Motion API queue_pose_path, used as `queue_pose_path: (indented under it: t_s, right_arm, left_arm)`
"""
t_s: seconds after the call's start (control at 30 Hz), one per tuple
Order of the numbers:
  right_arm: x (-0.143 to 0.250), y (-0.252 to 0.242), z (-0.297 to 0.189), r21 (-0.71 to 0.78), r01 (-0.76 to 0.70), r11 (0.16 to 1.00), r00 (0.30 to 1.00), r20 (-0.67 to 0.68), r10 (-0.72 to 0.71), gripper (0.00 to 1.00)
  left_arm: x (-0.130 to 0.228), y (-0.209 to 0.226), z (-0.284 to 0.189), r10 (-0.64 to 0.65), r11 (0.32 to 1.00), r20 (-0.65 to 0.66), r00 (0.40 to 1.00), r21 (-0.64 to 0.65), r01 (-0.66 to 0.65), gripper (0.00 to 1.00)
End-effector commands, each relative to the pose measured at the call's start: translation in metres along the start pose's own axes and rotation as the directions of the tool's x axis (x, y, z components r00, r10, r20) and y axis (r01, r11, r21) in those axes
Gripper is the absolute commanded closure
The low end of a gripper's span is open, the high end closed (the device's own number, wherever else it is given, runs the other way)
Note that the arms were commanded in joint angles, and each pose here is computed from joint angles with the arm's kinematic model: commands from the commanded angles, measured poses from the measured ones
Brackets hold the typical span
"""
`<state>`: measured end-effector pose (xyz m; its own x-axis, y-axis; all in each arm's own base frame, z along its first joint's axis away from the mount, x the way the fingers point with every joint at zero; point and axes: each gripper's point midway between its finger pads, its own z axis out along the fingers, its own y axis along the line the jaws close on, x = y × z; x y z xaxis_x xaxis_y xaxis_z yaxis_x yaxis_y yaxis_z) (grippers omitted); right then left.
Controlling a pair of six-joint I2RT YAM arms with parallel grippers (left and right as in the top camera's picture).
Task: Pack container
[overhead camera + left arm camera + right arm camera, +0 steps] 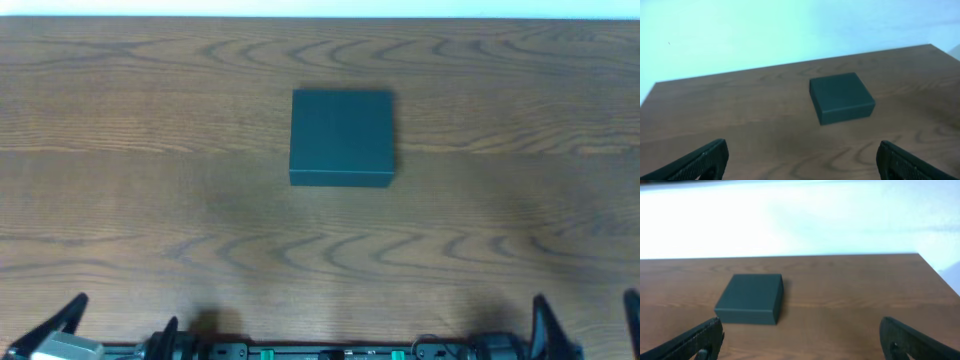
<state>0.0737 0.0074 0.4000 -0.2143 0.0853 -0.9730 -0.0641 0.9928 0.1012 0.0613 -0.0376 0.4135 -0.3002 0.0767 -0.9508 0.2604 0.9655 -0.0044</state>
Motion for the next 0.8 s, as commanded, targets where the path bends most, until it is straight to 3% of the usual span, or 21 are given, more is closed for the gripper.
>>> queue_pose_path:
  t_s: [0.0, 0.07, 0.2, 0.33, 0.47, 0.57, 0.77]
  right_arm:
    - [0.028, 0.002, 0.027, -0.014, 0.009, 1.0, 0.999, -0.04, -0.009, 0.01]
    - [0.04, 0.003, 0.054, -0.03, 0.005, 1.0, 0.999, -0.05, -0.006, 0.01]
    - [0.059, 0.027, 0.129, -0.205, 0.007, 0.979, 1.0, -0.018, -0.011, 0.01]
    - [0.068, 0.01, 0.177, -0.126, 0.099, 0.987, 0.994, 0.068, -0.091, 0.01]
    - [0.103, -0.003, 0.217, -0.075, 0.206, 0.976, 0.978, 0.044, -0.203, 0.01]
    - [0.139, -0.006, 0.241, -0.09, 0.196, 0.976, 0.98, -0.025, -0.199, 0.01]
    - [0.165, -0.009, 0.255, -0.087, 0.078, 0.993, 0.997, -0.012, -0.079, 0.01]
  left_arm:
    - [0.025, 0.003, 0.028, -0.062, 0.998, -0.035, 0.997, 0.008, 0.062, 0.05]
    - [0.032, 0.006, 0.058, -0.06, 0.998, -0.019, 0.998, 0.023, 0.06, 0.05]
    - [0.053, 0.009, 0.151, -0.059, 0.992, -0.016, 0.998, 0.111, 0.06, 0.05]
    - [0.083, 0.031, 0.22, -0.061, 0.997, -0.021, 0.998, 0.054, 0.062, 0.05]
    - [0.107, 0.043, 0.265, -0.062, 0.998, -0.023, 0.998, 0.025, 0.063, 0.05]
    - [0.127, 0.048, 0.294, -0.071, 0.997, -0.063, 0.996, 0.022, 0.072, 0.05]
    - [0.141, 0.043, 0.322, -0.132, 0.987, -0.11, 0.985, 0.074, 0.141, 0.05]
